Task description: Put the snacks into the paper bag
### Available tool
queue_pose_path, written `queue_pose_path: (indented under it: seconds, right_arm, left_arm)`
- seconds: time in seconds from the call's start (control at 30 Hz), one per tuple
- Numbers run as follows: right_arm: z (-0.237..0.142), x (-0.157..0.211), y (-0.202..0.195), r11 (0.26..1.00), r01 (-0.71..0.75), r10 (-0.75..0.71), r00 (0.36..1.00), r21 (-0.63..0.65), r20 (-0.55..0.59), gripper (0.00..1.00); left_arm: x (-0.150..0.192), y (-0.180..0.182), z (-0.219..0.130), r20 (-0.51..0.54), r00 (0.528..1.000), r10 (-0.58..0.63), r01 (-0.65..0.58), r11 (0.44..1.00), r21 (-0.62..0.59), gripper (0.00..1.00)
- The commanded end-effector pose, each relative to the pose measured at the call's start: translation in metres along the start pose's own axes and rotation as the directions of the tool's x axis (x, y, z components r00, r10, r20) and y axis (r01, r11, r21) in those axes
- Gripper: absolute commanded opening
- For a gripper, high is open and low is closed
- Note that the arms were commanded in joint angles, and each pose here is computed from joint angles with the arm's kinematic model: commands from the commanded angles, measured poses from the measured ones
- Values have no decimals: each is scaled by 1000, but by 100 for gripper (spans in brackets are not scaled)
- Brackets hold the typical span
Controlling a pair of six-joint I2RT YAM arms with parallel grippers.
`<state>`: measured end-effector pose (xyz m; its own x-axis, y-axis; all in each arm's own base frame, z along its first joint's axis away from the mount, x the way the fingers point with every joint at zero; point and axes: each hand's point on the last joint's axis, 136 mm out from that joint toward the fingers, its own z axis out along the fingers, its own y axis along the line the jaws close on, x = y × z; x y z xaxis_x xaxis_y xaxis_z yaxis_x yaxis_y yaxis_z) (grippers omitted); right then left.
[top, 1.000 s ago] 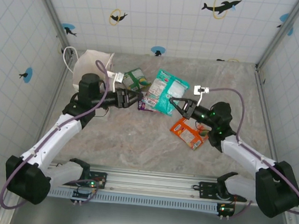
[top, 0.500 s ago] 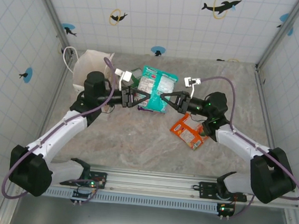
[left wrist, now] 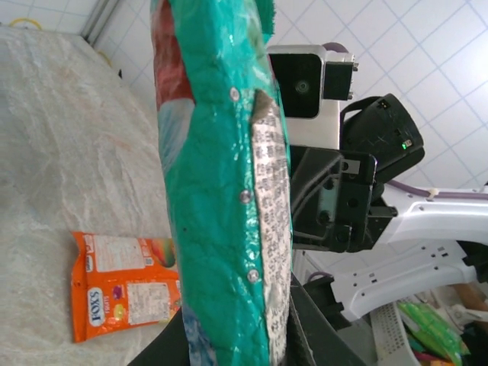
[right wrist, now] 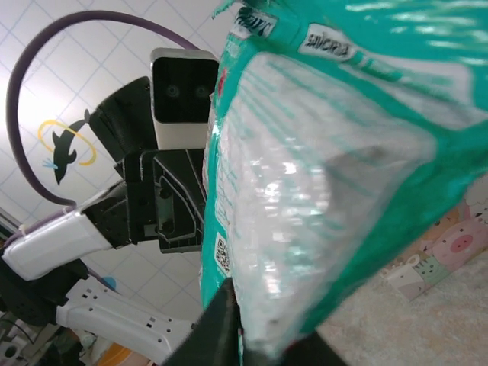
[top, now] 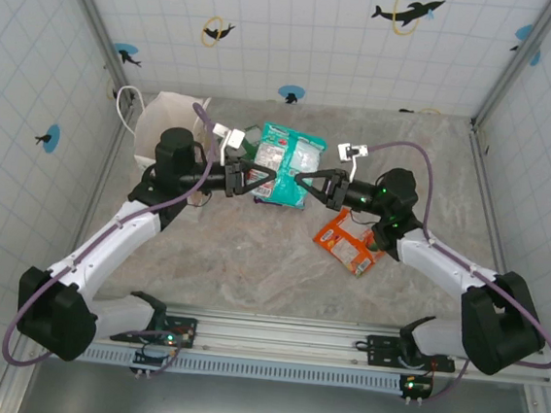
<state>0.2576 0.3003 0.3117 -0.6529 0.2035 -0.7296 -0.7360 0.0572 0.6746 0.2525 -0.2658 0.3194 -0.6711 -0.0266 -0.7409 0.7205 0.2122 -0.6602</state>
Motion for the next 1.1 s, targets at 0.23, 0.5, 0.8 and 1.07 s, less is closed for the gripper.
queue_pose_path:
  seconds: [0.23, 0.5, 0.8, 1.07]
  right_arm:
    - [-39, -5, -23, 971, -30, -21, 978, 238, 206, 47]
    - [-10, 33, -27, 958, 9, -20, 999, 285, 33, 47]
    - [16, 60, -32, 968, -6, 18, 999, 251, -46, 46]
    - [24, 72, -38, 967, -15, 37, 996, 255, -81, 46]
  left_arm:
    - [-73, -1, -17, 65, 970, 234, -206, 935, -288, 5]
    - [-140, 26, -61, 4, 903, 429, -330, 699, -635, 5]
    - [-223, 31, -125, 86, 808, 583, -289, 519, -805, 6]
    - [-222, 58, -168, 28, 830, 557, -200, 345, -917, 5]
